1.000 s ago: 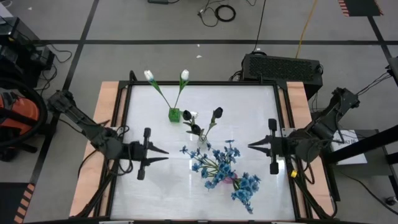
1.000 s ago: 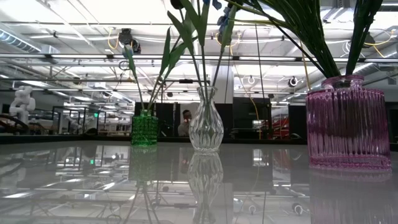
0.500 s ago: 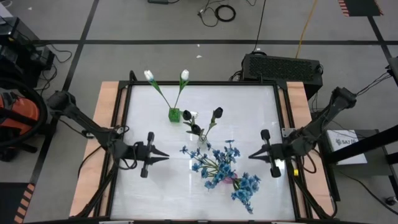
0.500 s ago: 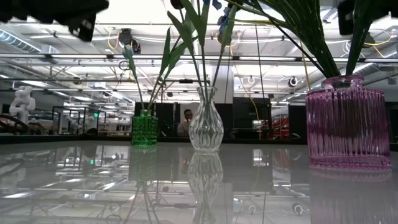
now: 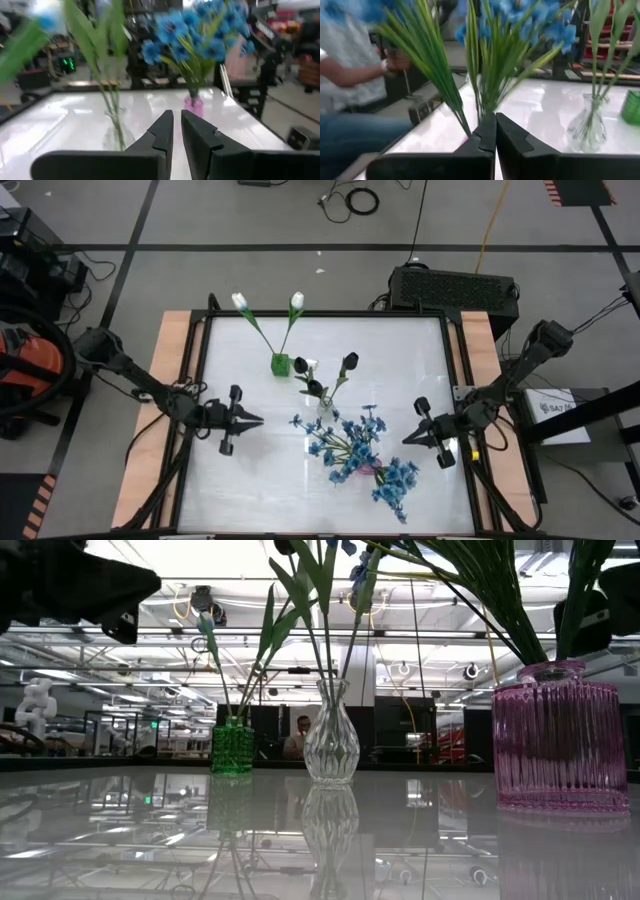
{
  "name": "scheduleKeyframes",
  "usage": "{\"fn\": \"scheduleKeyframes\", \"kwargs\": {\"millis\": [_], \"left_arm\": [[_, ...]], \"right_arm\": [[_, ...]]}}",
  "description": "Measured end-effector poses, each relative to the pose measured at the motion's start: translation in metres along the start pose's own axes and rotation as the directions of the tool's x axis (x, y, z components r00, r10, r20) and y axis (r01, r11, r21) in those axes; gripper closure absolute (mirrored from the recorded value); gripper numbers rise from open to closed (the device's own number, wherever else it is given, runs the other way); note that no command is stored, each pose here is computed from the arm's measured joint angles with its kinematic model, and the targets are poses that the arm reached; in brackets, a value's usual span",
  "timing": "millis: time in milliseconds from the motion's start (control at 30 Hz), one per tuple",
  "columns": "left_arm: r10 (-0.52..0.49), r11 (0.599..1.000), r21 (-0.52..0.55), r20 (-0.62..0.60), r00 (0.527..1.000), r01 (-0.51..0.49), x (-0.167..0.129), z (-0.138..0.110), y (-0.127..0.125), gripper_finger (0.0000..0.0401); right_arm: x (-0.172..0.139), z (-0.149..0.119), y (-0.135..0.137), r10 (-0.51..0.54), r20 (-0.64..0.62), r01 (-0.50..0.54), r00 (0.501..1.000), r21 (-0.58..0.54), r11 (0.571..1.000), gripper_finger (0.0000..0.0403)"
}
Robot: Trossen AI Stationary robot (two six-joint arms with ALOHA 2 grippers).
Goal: Sort flowers into vase by color
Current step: Return to Home Position
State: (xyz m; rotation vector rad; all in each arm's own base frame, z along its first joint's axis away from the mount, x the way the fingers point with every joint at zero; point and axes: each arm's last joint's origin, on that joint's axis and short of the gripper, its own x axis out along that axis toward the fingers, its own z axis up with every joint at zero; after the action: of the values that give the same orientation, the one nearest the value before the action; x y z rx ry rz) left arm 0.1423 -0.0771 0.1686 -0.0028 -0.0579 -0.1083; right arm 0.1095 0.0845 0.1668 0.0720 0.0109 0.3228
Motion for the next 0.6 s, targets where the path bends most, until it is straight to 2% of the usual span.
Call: {"fn": "scheduleKeyframes", "kwargs": {"millis": [133, 367, 500, 600], "left_arm": [[0.037, 0.999, 0.028, 0.059, 0.998, -0.038, -0.005, -0.002, 0.010, 0.0357], [0.111, 0.991, 0.074, 0.065, 0.992, -0.116, 0.001, -0.002, 0.029, 0.0357], [0.051, 0.995, 0.082, 0.071, 0.996, -0.056, 0.004, -0.002, 0.042, 0.0357], [0.039, 0.997, 0.067, 0.063, 0.997, -0.043, 0.006, -0.003, 0.051, 0.0357]], "right_arm": [[0.000, -0.001, -0.002, -0.014, 0.003, 0.014, 1.000, -0.019, 1.000, 0.0403], [0.002, 0.005, -0.016, -0.106, 0.044, 0.109, 0.993, -0.074, 0.991, 0.0403], [0.002, 0.008, -0.023, -0.098, 0.070, 0.104, 0.993, -0.090, 0.991, 0.0403], [0.001, 0.008, -0.029, -0.132, 0.064, 0.138, 0.989, -0.094, 0.986, 0.0403]]}}
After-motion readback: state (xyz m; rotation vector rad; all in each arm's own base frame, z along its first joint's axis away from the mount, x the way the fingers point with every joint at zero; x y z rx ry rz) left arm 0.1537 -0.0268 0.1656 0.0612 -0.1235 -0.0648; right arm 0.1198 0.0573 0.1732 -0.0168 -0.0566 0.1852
